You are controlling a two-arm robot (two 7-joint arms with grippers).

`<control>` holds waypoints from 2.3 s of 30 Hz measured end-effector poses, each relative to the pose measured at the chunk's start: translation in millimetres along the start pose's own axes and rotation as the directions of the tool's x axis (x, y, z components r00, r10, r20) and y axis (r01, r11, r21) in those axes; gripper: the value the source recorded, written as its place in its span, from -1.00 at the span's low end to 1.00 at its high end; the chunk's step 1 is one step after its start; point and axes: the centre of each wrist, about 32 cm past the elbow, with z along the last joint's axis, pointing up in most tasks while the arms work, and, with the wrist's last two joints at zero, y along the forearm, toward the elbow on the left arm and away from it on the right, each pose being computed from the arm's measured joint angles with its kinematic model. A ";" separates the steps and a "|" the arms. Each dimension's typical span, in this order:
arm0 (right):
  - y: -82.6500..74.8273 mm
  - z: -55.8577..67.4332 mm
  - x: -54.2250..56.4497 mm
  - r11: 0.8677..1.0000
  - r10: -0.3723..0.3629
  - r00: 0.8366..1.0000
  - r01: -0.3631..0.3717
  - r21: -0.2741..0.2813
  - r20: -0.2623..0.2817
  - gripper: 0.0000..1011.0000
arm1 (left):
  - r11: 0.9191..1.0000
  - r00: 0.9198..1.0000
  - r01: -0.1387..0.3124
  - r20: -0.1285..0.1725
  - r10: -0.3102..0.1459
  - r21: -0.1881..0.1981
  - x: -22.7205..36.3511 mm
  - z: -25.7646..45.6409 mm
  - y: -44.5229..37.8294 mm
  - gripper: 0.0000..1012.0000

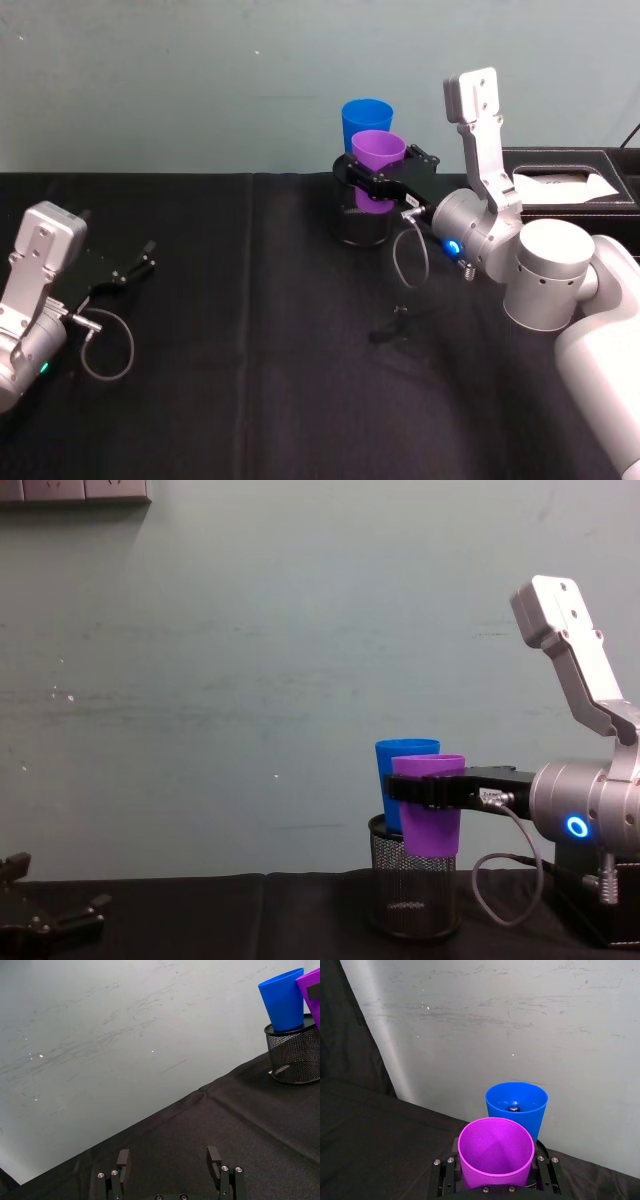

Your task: Pick up one cup with a gripper and tap it against the other cup.

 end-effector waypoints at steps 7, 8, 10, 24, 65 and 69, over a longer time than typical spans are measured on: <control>-0.2 -0.1 0.0 1.000 0.000 1.000 0.000 0.000 0.000 0.45 | 1.000 1.000 0.000 0.000 0.000 0.000 0.0 0.0 0.0 0.98; -0.2 -0.1 0.0 1.000 0.000 1.000 0.000 0.000 0.000 0.45 | 1.000 1.000 0.000 0.000 0.000 0.000 0.0 0.0 0.0 0.98; -0.2 -0.1 0.0 1.000 0.000 1.000 0.000 0.000 -0.001 0.45 | 1.000 1.000 0.000 0.000 0.000 0.000 0.0 0.0 0.0 0.98; -0.2 -0.2 -0.1 1.000 0.000 1.000 0.000 0.000 -0.002 0.45 | 1.000 1.000 0.000 0.000 0.000 0.000 0.0 0.0 0.0 0.98; -0.2 -0.2 0.0 1.000 0.000 1.000 0.000 0.000 -0.001 0.45 | 1.000 1.000 0.000 0.000 0.000 0.000 0.0 0.0 0.0 0.98; -0.2 -0.2 -0.1 1.000 0.000 1.000 0.000 0.000 -0.001 0.45 | 1.000 1.000 0.000 0.000 0.000 0.000 0.0 0.0 0.0 0.98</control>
